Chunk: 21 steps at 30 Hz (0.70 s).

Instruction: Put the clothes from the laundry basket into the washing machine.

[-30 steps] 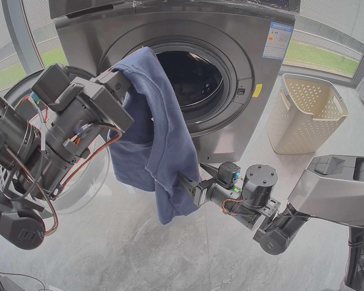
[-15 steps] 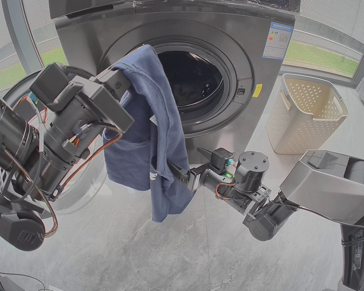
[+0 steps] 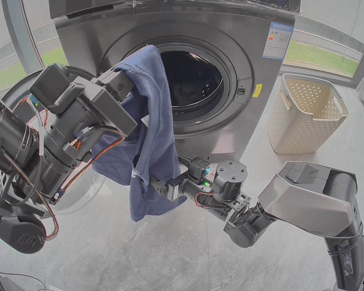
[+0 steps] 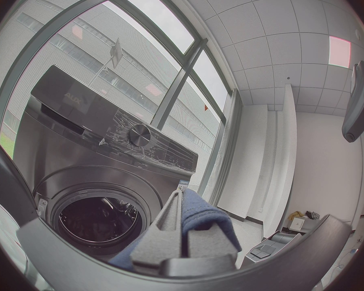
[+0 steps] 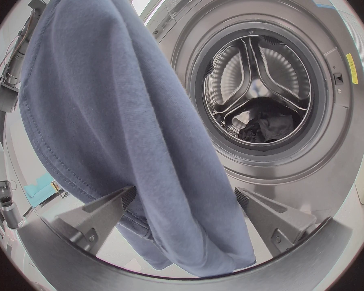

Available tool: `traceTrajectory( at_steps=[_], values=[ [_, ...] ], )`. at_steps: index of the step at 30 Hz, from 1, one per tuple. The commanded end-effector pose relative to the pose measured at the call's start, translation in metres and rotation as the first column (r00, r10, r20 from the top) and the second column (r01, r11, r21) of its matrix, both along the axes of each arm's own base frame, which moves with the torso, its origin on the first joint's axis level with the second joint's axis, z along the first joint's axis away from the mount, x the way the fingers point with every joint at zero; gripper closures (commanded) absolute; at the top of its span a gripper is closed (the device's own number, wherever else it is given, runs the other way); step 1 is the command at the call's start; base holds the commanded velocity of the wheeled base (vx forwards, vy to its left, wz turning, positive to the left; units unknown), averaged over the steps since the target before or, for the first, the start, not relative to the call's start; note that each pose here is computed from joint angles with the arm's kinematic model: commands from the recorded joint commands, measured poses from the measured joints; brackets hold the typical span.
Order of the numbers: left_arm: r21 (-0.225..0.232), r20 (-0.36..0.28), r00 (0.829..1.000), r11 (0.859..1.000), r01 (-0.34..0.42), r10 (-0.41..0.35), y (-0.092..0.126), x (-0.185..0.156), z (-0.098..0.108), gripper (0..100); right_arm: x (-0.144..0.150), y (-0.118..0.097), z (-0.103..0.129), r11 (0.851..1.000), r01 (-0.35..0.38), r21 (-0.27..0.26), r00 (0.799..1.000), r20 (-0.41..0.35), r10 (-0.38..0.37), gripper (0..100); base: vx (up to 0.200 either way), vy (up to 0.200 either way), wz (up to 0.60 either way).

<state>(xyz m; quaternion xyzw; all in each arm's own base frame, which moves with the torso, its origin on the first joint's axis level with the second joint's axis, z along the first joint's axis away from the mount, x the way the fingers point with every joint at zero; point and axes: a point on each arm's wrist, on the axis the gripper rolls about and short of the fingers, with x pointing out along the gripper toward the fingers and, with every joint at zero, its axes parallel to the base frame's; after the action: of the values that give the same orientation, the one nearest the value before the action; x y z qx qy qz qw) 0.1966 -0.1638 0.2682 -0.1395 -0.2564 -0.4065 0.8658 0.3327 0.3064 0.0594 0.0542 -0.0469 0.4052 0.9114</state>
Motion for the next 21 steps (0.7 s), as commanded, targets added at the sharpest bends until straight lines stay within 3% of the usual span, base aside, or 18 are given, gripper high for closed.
traceTrajectory(
  at_steps=[1,4,5,12,21],
  values=[
    [0.0,-0.001,1.0,1.0,0.017,-0.017,-0.003,-0.003,-0.001,100,0.008,0.004,-0.004,1.0,0.011,0.012,1.0,0.012,-0.011,0,0.0,0.0,0.0],
    [-0.001,-0.001,1.0,1.0,0.02,-0.02,-0.004,-0.003,-0.001,100,0.01,0.006,-0.004,1.0,0.018,0.02,1.0,0.016,-0.019,0,0.0,0.0,0.0],
    [-0.001,-0.001,1.0,1.0,0.02,-0.02,-0.004,-0.003,-0.001,100,0.01,0.006,-0.004,1.0,0.018,0.021,1.0,0.018,-0.019,100,0.0,0.0,0.0],
    [0.002,-0.006,1.0,1.0,0.006,-0.006,-0.002,0.0,-0.002,100,0.012,0.003,0.001,0.999,0.036,0.034,0.999,0.028,-0.037,100,0.0,0.0,0.0],
    [0.063,-0.08,0.989,0.991,-0.119,0.124,0.022,0.024,-0.023,100,-0.007,-0.044,0.046,0.992,0.114,0.045,0.993,0.022,-0.115,100,0.0,0.0,0.0]
  ],
)
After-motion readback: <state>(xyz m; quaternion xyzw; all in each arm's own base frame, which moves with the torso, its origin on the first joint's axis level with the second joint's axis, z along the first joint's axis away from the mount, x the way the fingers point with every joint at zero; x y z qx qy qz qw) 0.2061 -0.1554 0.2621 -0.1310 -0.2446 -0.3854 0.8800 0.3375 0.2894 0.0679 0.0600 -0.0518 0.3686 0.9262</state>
